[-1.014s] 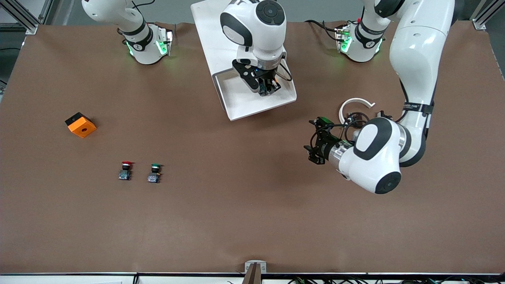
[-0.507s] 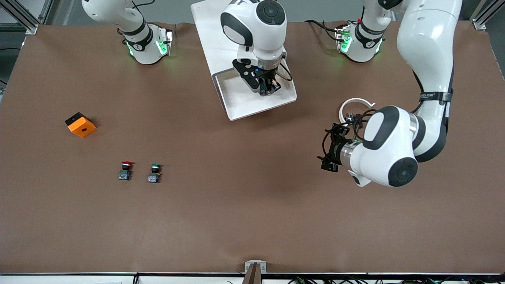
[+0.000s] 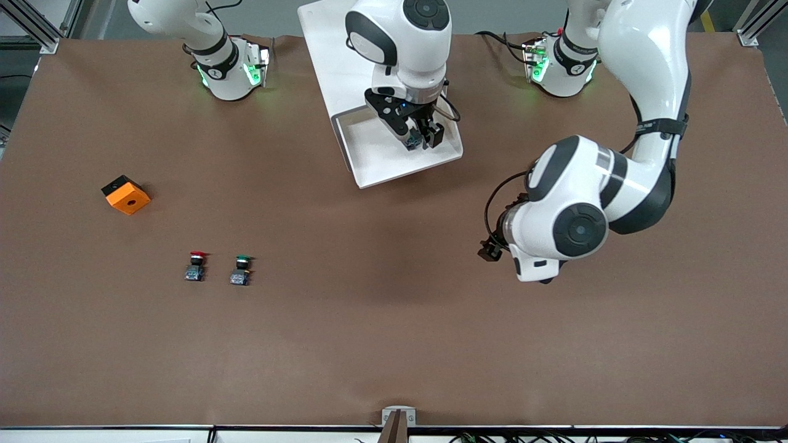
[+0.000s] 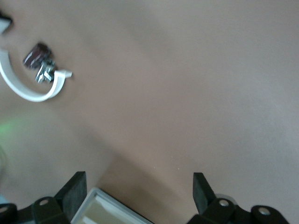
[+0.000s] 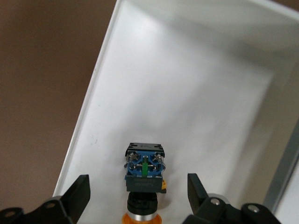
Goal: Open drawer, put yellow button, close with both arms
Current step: 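Lower the button into the drawer while the left gripper releases the handle, then push the drawer shut with the left gripper while the right gripper withdraws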
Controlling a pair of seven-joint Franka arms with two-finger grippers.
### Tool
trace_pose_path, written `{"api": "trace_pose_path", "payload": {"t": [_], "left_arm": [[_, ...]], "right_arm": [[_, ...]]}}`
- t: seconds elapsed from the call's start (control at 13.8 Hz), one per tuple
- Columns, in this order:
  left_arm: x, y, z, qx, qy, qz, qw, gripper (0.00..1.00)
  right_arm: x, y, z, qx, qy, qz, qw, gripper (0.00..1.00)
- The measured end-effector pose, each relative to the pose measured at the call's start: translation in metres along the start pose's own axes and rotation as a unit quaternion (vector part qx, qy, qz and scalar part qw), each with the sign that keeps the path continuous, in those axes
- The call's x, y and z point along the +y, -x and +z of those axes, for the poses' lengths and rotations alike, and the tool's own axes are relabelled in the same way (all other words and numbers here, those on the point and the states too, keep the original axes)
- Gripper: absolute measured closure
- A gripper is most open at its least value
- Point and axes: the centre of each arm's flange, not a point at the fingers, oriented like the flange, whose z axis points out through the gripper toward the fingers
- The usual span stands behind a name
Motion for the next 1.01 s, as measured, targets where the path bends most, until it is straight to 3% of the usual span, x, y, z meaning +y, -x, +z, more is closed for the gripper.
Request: {"api": "trace_pose_path", "payload": {"t": [0.14,0.36,0.51,0.72,1.01], "left_arm": [[0.008,0.031,0.003,0.024,-0.001,0.058,0.998,0.0],[0.019,0.084,0.014,0.024,0.006,0.117,0.993,0.0],[0.022,0.107,0.025,0.018,0.007,0.145,0.989,0.0],[0.022,0.136,0.044,0.025,0.018,0.19,0.981,0.0],[0.005,0.174,0.076,0.044,0.047,0.25,0.966,0.0]], "right_arm": [[-0.003,-0.019,-0.025,0.001,0.008,-0.052,0.999,0.0],[-0.007,-0.078,-0.041,-0.001,0.038,-0.142,0.989,0.0],[-0.009,-0.139,-0.048,-0.009,0.05,-0.205,0.977,0.0],[0.004,-0.253,-0.074,-0.025,0.045,-0.29,0.956,0.0],[0.045,-0.393,-0.093,-0.027,0.042,-0.362,0.931,0.0]]}}
